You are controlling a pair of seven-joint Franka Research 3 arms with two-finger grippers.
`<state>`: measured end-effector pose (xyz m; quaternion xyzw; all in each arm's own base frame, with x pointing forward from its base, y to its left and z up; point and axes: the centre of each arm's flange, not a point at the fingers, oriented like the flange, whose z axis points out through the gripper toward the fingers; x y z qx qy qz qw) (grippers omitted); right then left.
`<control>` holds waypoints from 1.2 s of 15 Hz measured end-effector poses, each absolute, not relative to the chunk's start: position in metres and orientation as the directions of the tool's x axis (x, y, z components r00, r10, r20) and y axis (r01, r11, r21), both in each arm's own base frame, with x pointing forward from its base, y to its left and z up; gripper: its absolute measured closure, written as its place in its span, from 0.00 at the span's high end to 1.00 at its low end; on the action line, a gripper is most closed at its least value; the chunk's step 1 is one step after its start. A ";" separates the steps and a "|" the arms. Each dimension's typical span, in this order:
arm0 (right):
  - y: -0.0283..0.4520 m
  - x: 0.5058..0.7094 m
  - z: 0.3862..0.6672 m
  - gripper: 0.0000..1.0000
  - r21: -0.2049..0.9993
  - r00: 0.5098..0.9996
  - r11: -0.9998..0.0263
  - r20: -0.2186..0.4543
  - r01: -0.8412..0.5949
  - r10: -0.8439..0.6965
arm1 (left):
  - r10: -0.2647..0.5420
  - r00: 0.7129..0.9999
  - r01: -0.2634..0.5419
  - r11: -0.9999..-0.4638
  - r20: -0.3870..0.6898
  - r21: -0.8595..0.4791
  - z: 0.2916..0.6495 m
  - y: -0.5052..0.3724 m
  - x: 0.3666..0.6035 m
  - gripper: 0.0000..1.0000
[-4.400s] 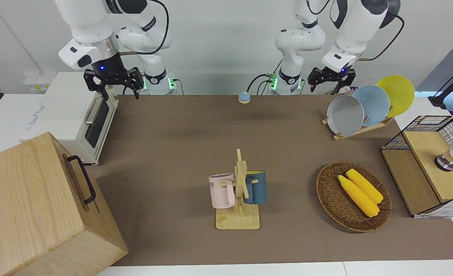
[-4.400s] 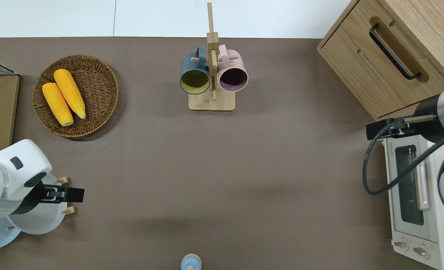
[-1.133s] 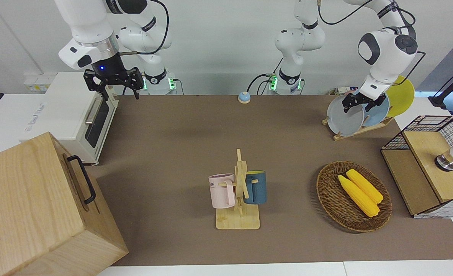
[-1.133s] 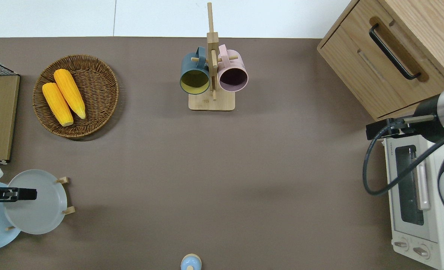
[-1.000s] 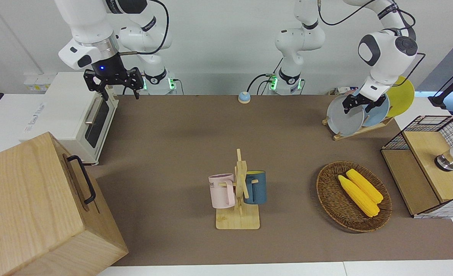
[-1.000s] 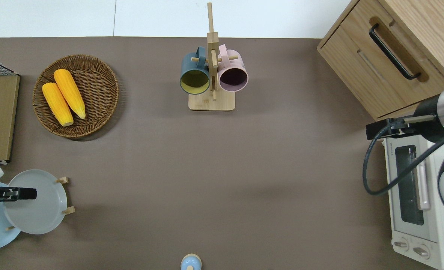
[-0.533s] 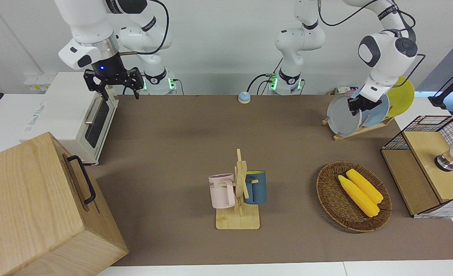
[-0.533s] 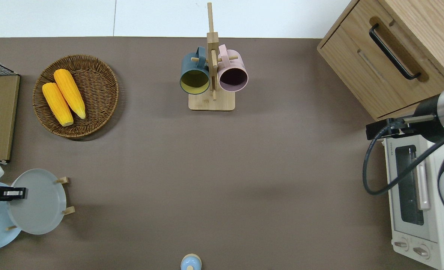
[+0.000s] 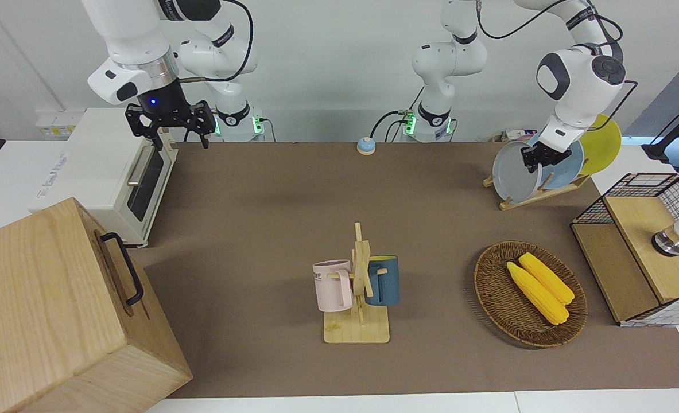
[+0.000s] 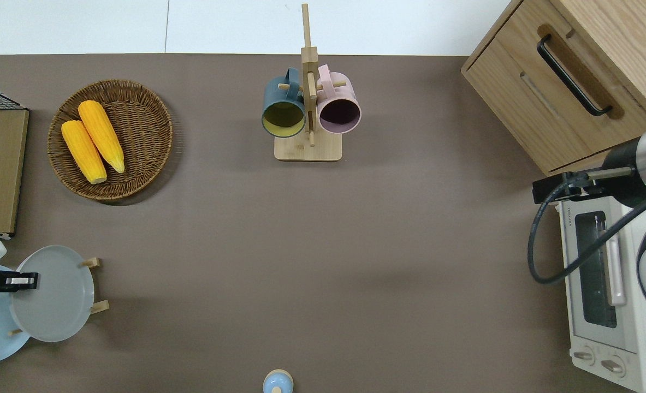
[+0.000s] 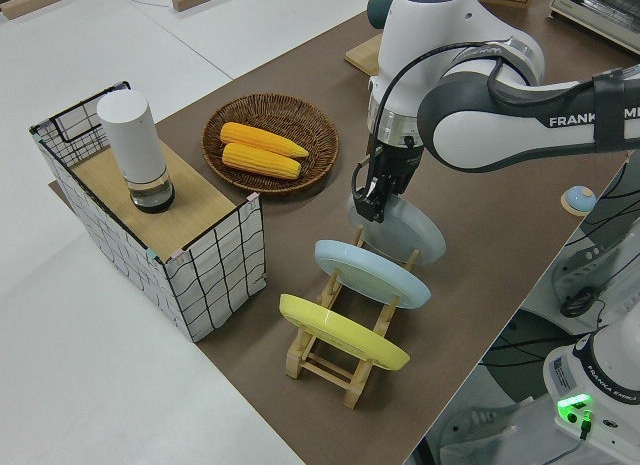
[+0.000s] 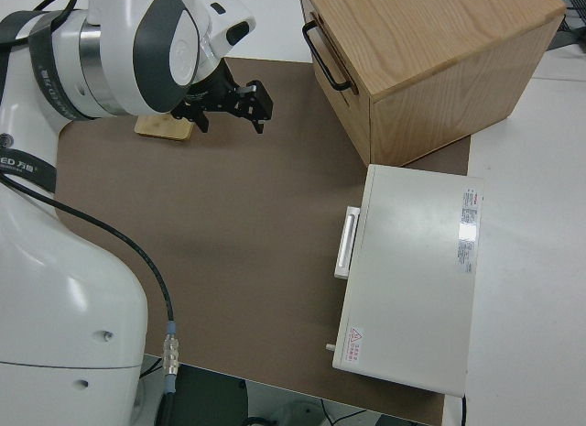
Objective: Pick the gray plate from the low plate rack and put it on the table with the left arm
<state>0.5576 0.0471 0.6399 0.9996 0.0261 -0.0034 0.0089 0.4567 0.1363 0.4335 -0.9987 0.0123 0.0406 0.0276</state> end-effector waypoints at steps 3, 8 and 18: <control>0.047 0.558 0.640 0.99 0.018 0.999 -0.998 -0.007 0.052 0.052 | -0.023 0.997 -0.027 -0.998 -0.080 -0.055 0.435 0.135 0.458 0.09; 0.047 0.558 0.640 0.99 0.018 0.999 -0.998 -0.007 0.052 0.052 | -0.027 0.996 -0.032 -0.998 -0.080 -0.061 0.457 0.133 0.464 0.09; 0.047 0.558 0.640 0.99 0.018 0.999 -0.998 -0.007 0.052 0.052 | 0.013 0.995 0.006 -0.997 -0.096 -0.074 0.545 0.111 0.458 0.09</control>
